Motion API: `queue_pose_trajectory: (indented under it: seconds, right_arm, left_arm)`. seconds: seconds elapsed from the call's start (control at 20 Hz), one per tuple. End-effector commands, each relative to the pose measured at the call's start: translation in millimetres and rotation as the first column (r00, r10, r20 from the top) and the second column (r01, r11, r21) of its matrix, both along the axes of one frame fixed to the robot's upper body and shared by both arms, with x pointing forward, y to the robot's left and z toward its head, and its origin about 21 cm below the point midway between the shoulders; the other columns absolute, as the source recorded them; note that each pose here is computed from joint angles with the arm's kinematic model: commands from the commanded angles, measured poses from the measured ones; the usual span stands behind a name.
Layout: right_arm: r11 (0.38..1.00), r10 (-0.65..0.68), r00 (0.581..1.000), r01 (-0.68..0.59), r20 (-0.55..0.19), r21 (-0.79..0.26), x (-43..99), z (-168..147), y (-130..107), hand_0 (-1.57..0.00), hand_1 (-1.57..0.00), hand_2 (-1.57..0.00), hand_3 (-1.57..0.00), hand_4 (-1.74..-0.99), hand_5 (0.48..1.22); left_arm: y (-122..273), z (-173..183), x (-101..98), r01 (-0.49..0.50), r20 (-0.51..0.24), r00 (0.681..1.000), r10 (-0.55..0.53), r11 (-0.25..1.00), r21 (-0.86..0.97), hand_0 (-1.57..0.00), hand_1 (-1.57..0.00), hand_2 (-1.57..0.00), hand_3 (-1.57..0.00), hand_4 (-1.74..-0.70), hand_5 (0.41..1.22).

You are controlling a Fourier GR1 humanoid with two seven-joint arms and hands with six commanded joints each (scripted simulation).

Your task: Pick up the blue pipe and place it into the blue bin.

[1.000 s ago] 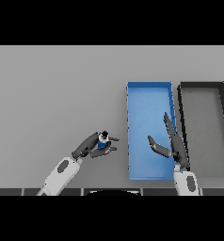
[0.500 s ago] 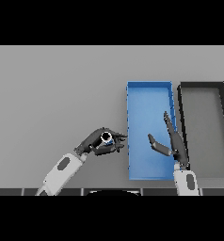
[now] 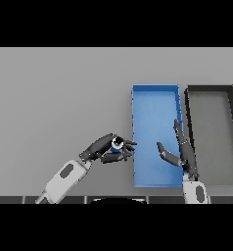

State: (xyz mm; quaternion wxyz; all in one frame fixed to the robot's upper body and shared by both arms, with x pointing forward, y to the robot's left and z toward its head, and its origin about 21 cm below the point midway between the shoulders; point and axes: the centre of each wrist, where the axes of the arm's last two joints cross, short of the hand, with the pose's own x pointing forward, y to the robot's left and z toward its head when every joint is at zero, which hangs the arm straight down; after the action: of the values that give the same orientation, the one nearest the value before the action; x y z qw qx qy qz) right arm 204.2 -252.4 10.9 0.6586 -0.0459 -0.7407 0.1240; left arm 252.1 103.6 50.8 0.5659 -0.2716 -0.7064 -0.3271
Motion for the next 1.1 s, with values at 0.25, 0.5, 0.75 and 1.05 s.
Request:
queue_pose_trajectory:
  seconds: [0.25,0.5,0.75,1.05]
  right_arm:
    - [1.000,0.000,1.000,-0.001,0.001,0.019,-3.4,-0.9,1.7,0.00,0.00,0.00,0.00,-1.197,0.618]
    - [0.973,0.187,0.980,-0.194,0.064,0.127,1.6,38.8,-6.8,0.00,0.00,0.00,0.00,-1.203,0.573]
    - [0.885,0.459,0.882,-0.465,0.101,0.038,4.9,95.9,3.1,0.00,0.00,0.00,0.00,-1.274,0.518]
    - [0.772,0.636,0.769,-0.633,0.069,-0.061,20.5,143.3,34.3,0.00,0.00,0.00,0.00,-1.295,0.522]
  left_arm:
    - [0.9,0.3,2.5,-0.007,0.009,1.000,0.006,1.000,0.012,-1.57,-1.57,-1.57,-1.44,-1.73,1.220]
    - [1.8,0.2,1.7,0.002,0.017,1.000,-0.003,1.000,0.012,-1.57,-1.57,-1.57,-1.44,-1.73,1.221]
    - [1.1,-1.0,3.4,0.000,0.008,1.000,0.000,1.000,0.020,-1.57,-1.57,-1.57,-1.44,-1.73,1.221]
    - [1.5,-1.8,4.4,-0.006,0.016,1.000,0.005,0.999,0.047,-1.57,-1.57,-1.57,-1.44,-1.73,1.221]
